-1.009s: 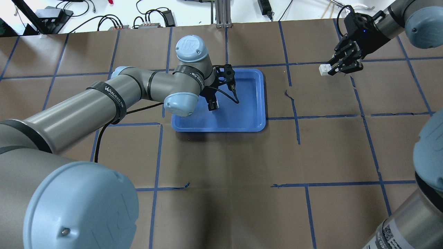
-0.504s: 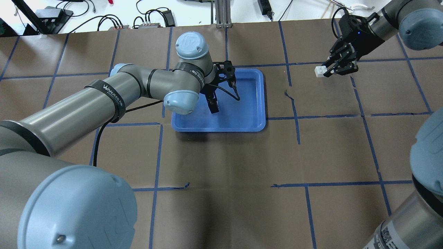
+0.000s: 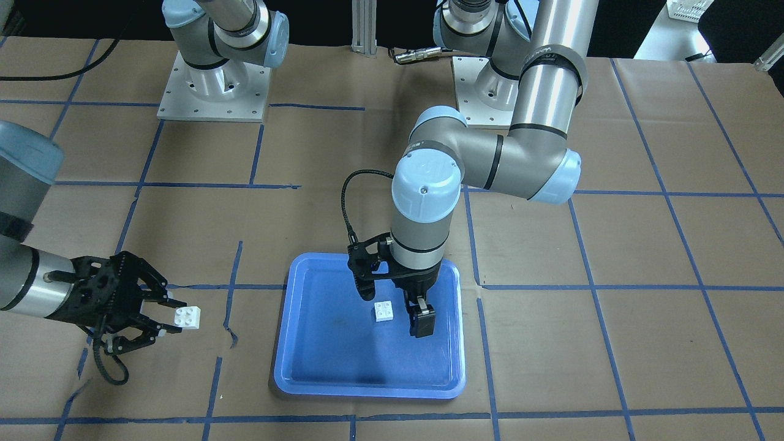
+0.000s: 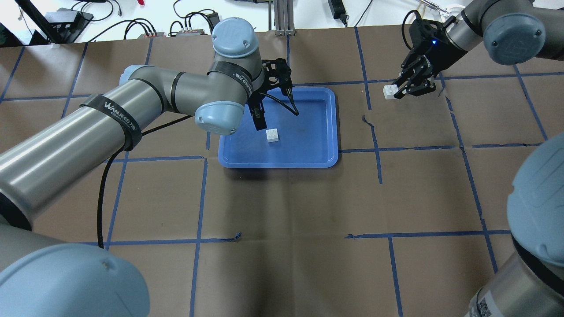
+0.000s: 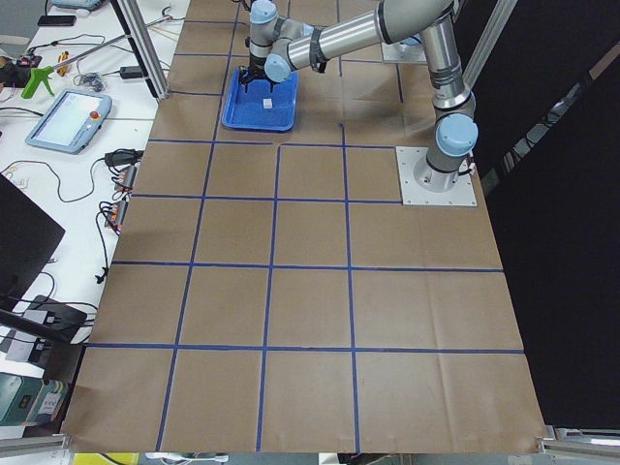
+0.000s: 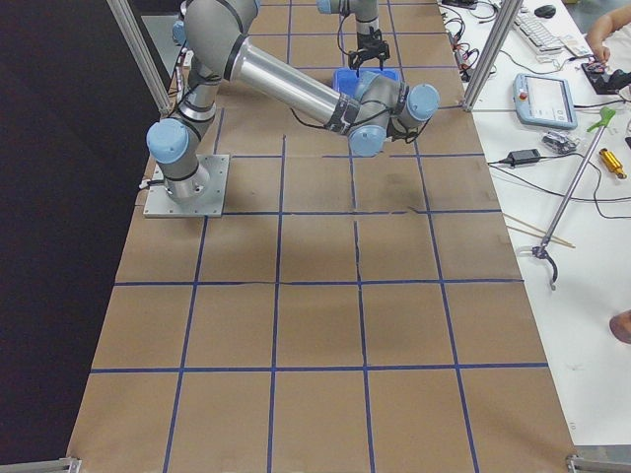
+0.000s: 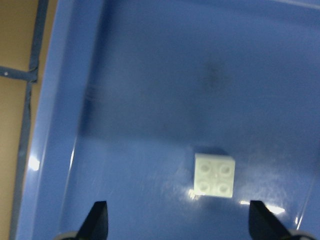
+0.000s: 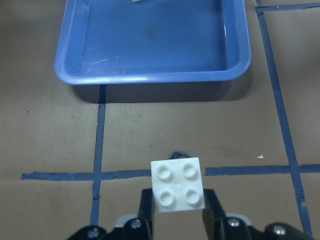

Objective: Assemble white blocks and place on blue tray

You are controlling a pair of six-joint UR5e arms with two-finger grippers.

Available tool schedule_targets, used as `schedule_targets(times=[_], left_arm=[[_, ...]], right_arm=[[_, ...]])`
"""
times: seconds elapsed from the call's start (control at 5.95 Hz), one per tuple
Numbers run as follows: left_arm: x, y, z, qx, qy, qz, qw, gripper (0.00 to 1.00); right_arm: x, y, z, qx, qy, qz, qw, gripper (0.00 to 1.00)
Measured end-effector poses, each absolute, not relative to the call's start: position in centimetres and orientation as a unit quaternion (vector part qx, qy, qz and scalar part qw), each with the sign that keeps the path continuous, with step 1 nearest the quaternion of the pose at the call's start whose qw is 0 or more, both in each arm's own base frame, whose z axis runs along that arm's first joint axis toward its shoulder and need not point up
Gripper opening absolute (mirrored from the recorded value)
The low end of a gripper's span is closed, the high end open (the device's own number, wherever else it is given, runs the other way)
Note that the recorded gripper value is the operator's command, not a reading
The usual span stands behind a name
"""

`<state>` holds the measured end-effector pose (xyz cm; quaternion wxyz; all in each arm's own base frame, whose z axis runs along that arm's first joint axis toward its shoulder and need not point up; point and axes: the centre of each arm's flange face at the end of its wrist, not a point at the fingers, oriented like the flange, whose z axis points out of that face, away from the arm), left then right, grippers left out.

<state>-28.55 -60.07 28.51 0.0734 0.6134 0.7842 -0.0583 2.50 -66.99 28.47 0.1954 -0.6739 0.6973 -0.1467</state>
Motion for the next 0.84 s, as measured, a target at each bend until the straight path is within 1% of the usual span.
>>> schedule_targets(times=[0.34,0.84], left_arm=[[-24.5,-58.2,35.5,0.541,0.832,-0.042,0.111,1.0],[-17.8,-55.8,43.5,0.319,0.939,-0.065,0.111,1.0]], right_arm=[[10.2,-66.6,27.6,-0.677,0.698,-0.147,0.181,0.24],[20.8,-64.0,23.8,-0.666,0.709,-0.186,0.14,0.24]])
